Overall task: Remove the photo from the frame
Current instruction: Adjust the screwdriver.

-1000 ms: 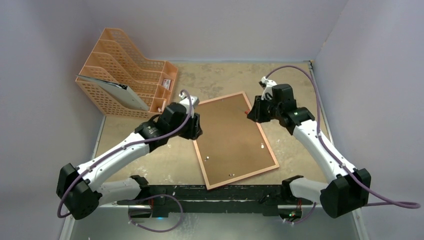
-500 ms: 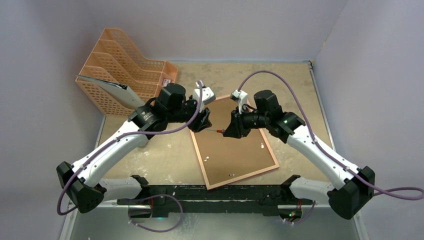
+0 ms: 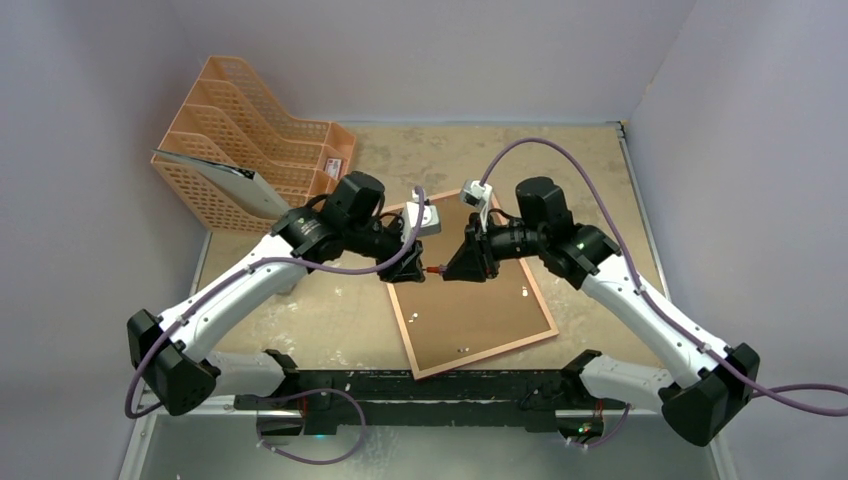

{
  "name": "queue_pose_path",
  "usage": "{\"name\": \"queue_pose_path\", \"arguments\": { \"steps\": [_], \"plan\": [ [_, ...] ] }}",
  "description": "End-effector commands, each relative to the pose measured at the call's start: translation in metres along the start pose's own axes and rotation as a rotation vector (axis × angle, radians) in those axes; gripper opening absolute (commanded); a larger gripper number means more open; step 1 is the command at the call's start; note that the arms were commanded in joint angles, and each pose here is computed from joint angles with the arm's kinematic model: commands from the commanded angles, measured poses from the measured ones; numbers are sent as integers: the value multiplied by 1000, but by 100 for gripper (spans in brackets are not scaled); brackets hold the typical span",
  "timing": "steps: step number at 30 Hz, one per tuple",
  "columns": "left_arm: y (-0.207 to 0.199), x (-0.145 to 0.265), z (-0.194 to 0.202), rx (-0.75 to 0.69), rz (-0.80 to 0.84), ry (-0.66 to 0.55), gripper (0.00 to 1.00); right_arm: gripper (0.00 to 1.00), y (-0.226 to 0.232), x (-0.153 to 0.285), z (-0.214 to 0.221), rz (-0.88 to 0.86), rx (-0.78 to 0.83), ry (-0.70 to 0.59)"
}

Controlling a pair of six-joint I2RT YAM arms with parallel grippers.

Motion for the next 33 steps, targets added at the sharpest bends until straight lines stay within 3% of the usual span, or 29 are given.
{"name": "queue_pose_path", "arguments": {
  "steps": [1,4,5,8,10,13,16,22,25,30,33],
  "plan": [
    [-10,-2,6,-28,117,50,27,0,23,12,-22,-76,116,-76],
    [-11,-6,10,1,139,68,3,0,23,12,-26,-56,106,-100],
    [-11,-8,9,9,146,63,0,0,21,12,-27,-45,101,-99],
    [-10,-12,6,43,138,32,0,13,18,12,-26,-13,60,-100],
    [-11,-15,6,69,136,-2,0,41,14,14,-30,37,38,-137],
    [-10,-18,4,114,113,-63,0,71,13,17,-39,84,-20,-241],
    [-10,-18,2,171,98,-145,0,90,9,26,-48,158,-82,-349],
    [-18,-8,-13,233,100,-350,0,93,-16,38,-52,216,-285,-479],
    [-19,-5,-18,254,95,-426,0,93,-17,34,-52,140,-306,-504],
    [-18,-9,-17,296,97,-464,0,92,-11,28,-60,41,-289,-527],
    [-15,-11,-17,309,86,-466,0,83,-11,27,-61,33,-285,-537]
  ]
}}
Point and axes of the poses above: each gripper's point midway between its finger pads, its own x axis back along the fingers, its own y axis along the line the jaws close on, z = x × y, the point moved 4 cm from there along x, back along the fingers, and after that the axes turned 2 degrees about x, right-handed, at the moved point
